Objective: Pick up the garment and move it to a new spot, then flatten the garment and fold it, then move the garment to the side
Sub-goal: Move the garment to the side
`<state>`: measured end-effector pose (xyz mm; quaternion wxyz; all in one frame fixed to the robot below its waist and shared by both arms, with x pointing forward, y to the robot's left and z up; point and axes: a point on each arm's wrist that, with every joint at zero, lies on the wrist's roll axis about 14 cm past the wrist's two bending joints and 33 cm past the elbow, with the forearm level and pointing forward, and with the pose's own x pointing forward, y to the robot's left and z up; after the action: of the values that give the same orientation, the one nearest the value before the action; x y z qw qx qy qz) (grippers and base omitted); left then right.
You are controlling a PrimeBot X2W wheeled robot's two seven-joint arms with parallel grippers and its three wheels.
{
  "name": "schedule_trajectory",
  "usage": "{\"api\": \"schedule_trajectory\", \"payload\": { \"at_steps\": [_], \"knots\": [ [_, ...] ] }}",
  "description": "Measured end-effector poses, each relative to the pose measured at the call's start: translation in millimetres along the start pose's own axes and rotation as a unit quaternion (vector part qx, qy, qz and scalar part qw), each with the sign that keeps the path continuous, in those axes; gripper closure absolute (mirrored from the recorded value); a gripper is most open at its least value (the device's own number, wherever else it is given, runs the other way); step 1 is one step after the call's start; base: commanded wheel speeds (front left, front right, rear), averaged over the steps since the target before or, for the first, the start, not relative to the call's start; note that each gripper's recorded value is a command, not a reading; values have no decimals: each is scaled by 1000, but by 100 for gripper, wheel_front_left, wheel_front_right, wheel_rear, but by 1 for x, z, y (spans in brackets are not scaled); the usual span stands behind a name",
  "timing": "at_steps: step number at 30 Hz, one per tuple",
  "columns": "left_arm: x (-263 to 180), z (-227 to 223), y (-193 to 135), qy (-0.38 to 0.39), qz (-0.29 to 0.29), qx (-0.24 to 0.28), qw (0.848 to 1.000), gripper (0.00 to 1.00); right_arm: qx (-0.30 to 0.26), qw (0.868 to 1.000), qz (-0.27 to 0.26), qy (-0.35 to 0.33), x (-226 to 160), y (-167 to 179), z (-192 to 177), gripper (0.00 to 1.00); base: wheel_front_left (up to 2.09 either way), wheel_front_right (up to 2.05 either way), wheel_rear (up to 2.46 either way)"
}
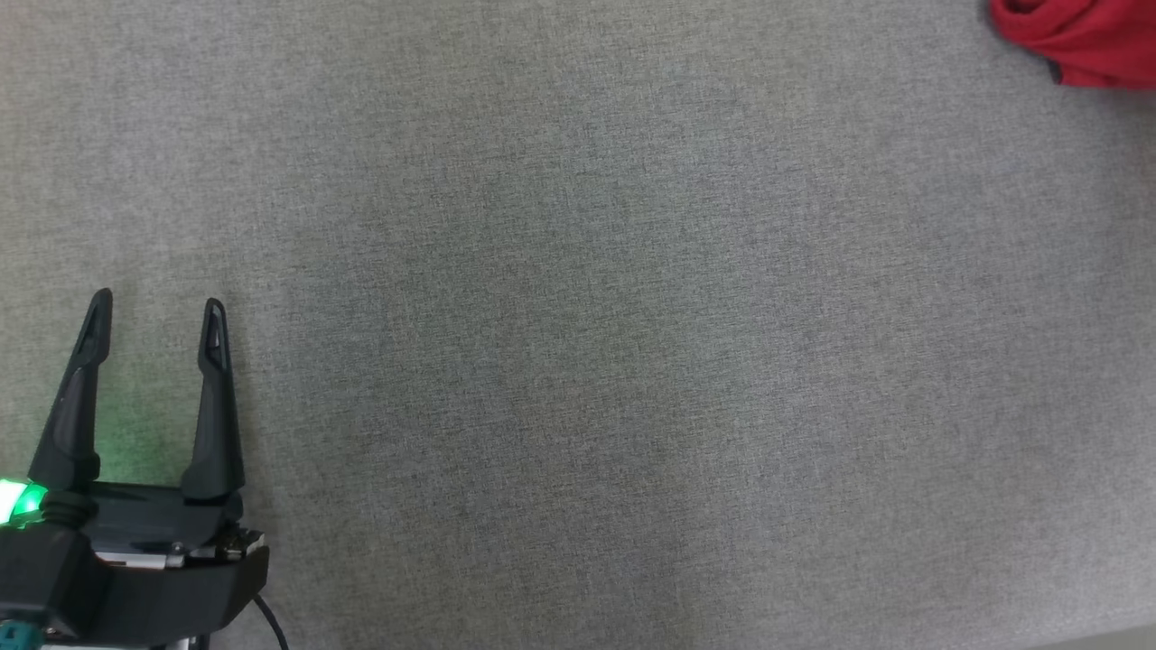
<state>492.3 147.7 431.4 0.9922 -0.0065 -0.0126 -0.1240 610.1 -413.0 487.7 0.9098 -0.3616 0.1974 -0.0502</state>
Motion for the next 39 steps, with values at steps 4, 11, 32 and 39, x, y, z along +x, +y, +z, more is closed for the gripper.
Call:
{"api": "schedule_trajectory", "payload": {
  "at_steps": [4,11,32,39],
  "knots": [
    [0,4,2,-4,6,1,1000,0,-1,1000,-13,-17,-4,-10,9,0,0,0,0],
    [-14,6,7,8,26,-8,1000,0,79,991,-41,-102,-22,-26,52,0,0,0,0],
    [-107,64,28,-15,111,-9,994,0,263,920,-1,-289,-178,44,101,0,0,0,0],
    [-133,69,35,-16,130,-7,991,0,294,907,13,-301,-213,72,97,0,0,0,0]
  ]
}}
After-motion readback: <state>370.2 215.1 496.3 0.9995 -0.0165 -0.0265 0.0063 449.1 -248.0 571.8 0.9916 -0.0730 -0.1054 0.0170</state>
